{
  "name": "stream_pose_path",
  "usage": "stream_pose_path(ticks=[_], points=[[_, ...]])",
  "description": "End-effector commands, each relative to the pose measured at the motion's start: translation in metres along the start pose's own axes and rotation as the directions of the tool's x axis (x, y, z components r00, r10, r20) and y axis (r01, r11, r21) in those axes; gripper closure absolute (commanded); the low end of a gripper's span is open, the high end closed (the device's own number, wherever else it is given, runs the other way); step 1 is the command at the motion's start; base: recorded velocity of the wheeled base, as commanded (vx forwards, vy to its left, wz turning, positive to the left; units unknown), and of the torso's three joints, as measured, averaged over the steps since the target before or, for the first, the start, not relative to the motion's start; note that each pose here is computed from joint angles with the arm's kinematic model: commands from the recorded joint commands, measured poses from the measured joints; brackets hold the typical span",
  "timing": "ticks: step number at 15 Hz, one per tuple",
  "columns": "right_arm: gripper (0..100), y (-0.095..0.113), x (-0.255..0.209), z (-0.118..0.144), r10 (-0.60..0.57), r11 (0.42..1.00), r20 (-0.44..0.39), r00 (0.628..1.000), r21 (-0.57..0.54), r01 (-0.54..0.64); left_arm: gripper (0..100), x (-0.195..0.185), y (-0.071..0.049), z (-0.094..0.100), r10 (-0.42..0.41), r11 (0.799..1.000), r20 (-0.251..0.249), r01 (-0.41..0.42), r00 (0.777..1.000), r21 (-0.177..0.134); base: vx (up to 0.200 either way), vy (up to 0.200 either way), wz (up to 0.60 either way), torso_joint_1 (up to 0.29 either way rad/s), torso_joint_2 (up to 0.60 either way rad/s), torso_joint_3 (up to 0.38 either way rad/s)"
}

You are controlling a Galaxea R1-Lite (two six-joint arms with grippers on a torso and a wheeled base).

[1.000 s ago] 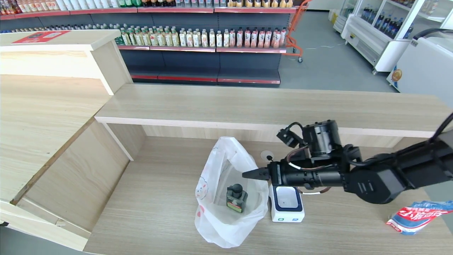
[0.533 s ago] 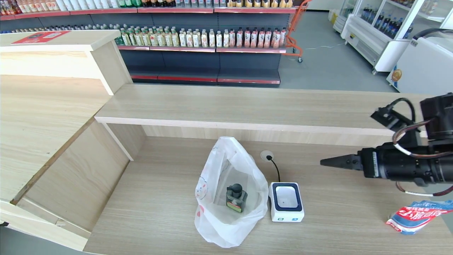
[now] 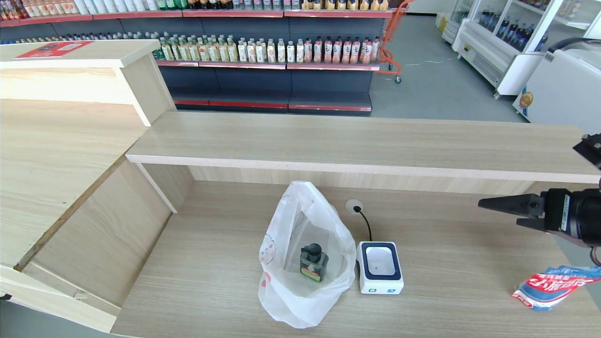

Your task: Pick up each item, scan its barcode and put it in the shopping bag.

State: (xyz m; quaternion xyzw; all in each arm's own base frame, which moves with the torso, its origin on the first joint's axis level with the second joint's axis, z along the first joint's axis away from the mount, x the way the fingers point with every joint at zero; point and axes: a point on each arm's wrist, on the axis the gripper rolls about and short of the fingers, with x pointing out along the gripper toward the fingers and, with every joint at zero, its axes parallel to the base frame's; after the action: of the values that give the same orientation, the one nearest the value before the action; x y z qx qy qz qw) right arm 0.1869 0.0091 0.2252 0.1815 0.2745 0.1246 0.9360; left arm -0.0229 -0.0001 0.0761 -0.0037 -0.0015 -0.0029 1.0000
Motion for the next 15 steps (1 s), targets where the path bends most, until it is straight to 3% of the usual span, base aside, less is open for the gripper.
stream_pose_path(ticks=[1,3,9,12,15], points=[[0,0.002,-0.007,-0.002,0.001,1.0,0.009,1.0,0.009,-0.001,0,0.0,0.0,0.0,0.0,1.0,0.0,0.0,1.0,0.0,0.0,0.0,0.0,0.0,0.0,0.0],[0,0.0,-0.011,-0.006,-0.015,0.999,-0.019,1.0,0.033,0.016,0,0.0,0.0,0.0,0.0,1.0,0.0,0.0,1.0,-0.003,-0.1,0.0,0.0,0.001,0.0,-0.001],[0,-0.008,-0.018,-0.005,-0.064,0.991,0.007,0.998,0.119,0.062,0,0.0,0.0,0.0,0.001,1.0,0.0,-0.001,1.0,-0.005,-0.2,0.0,0.0,0.003,0.01,-0.002],[0,-0.018,-0.021,-0.005,-0.112,0.977,0.018,0.994,0.183,0.106,0,0.0,0.0,0.0,0.001,1.0,0.0,-0.001,1.0,0.0,0.0,0.0,0.0,0.0,0.0,0.0],[0,-0.033,-0.023,0.0,-0.196,0.939,0.039,0.98,0.295,0.176,0,0.0,0.0,0.0,0.0,1.0,0.0,0.0,1.0,0.0,0.0,-0.2,0.0,-0.004,0.0,0.004]])
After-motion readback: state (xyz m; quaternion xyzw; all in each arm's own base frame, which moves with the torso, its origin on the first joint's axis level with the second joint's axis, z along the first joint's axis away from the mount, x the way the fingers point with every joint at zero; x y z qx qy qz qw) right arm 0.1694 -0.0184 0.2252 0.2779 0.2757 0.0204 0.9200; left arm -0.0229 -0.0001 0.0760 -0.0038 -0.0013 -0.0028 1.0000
